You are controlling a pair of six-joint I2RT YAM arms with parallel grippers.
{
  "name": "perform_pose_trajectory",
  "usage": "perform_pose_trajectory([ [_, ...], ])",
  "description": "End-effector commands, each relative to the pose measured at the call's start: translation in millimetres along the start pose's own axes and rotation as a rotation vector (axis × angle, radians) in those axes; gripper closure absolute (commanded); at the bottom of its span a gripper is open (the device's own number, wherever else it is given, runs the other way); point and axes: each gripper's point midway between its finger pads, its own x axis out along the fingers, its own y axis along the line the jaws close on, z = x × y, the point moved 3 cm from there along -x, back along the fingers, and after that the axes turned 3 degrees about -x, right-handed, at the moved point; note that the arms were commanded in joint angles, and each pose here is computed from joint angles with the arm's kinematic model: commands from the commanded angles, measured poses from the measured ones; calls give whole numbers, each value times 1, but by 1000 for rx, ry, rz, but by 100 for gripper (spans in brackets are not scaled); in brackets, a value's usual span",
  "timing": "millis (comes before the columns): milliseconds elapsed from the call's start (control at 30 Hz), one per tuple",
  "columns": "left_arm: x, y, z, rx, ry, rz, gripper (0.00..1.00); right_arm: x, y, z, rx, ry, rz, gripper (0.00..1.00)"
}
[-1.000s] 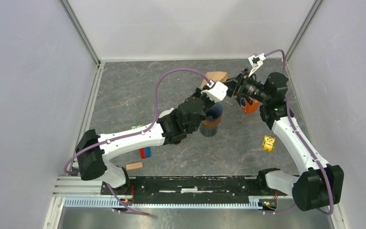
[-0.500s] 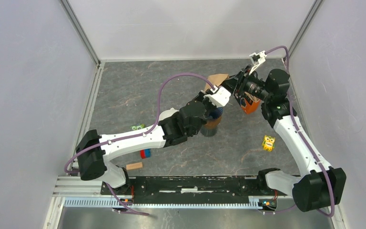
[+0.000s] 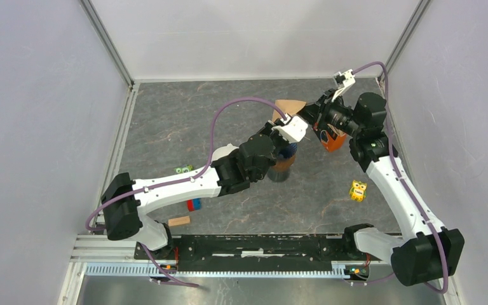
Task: Place the coffee filter in the dripper
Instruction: Adjust the coffee filter.
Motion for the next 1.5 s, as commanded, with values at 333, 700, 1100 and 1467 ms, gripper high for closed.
perform_pose_trajectory([
  [333, 18, 31, 26, -178, 11, 96, 86, 1, 7, 14, 202, -101, 51, 100],
  [700, 32, 34, 1, -254, 79, 71, 58, -1, 14, 11, 303, -133, 113, 100],
  [1100, 29, 37, -14, -494, 175, 18, 32, -9, 9, 13, 372, -205, 140, 100],
  [1467, 30, 40, -19, -704, 254, -4, 26, -15, 7, 12, 364, -246, 146, 100],
])
